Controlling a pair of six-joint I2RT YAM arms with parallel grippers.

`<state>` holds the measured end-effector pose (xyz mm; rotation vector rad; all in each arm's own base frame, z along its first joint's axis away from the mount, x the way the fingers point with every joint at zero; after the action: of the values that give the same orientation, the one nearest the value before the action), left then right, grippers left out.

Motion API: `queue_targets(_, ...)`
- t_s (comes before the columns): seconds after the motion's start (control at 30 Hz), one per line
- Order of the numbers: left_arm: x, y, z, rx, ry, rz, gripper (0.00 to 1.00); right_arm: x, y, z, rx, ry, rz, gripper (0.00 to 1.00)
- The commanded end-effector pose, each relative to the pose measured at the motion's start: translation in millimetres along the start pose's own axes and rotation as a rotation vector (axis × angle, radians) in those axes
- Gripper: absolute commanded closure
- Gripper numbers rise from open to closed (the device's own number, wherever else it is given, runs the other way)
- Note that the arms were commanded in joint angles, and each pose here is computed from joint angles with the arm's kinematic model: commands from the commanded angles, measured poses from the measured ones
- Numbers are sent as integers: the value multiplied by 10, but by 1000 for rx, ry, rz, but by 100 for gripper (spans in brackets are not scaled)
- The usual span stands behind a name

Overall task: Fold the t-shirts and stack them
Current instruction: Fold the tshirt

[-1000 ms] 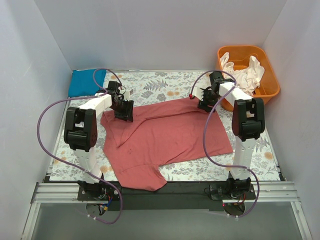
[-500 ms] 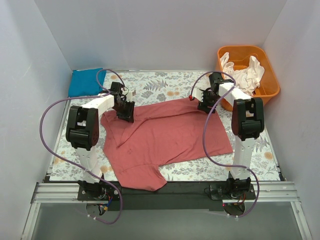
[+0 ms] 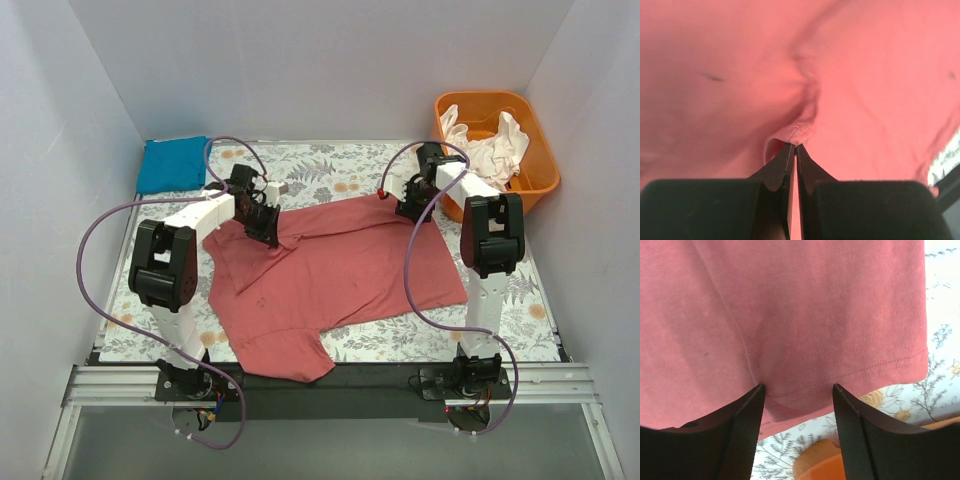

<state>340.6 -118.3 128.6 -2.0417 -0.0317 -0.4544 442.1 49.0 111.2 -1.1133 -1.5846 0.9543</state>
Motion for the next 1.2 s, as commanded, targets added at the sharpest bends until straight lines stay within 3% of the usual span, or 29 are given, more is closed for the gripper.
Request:
queue_targets(0.0, -184, -103, -332, -90, 108, 25, 100, -154, 82, -97, -6, 45, 63, 39)
queue_targets(0.23, -413, -66, -549, -125, 256, 130, 100, -136, 7, -160, -34, 61, 39, 44)
queue_targets(0.3, -423, -152, -545, -108, 268, 138, 94, -128, -34, -167, -43, 51, 40, 44)
queue_targets(0.43, -225, -485, -320, -134, 86, 10, 78, -110, -93, -153, -51, 45, 44, 45)
queue_targets(0.57, -227, -695, 129, -70, -99, -58, 69, -47, -170, -149, -65, 61, 6, 46)
queue_targets(0.8, -250, -541, 517, 253, -223, -119, 69, 45, -314, -136, -92, 86, -43, 45)
queue_targets(0.97, -254, -326, 813, 392, -275, -45, 71, 62, -279, -124, -85, 115, -53, 51)
queue_targets(1.17, -110, -119, 1259, 490, -272, -1, 73, 82, -220, -130, -76, 143, -56, 52)
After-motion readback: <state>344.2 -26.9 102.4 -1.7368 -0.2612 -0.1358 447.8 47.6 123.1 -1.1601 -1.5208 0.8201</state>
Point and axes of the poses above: each gripper's point midway between its finger pads, its own y axis out along the fingers, its own z axis along the line the jaws close on, x = y × z, the point moved 9 cm from there along -y, back along the fingers, and after that the axes turned 11 degrees about -y, right-handed, at the moved point
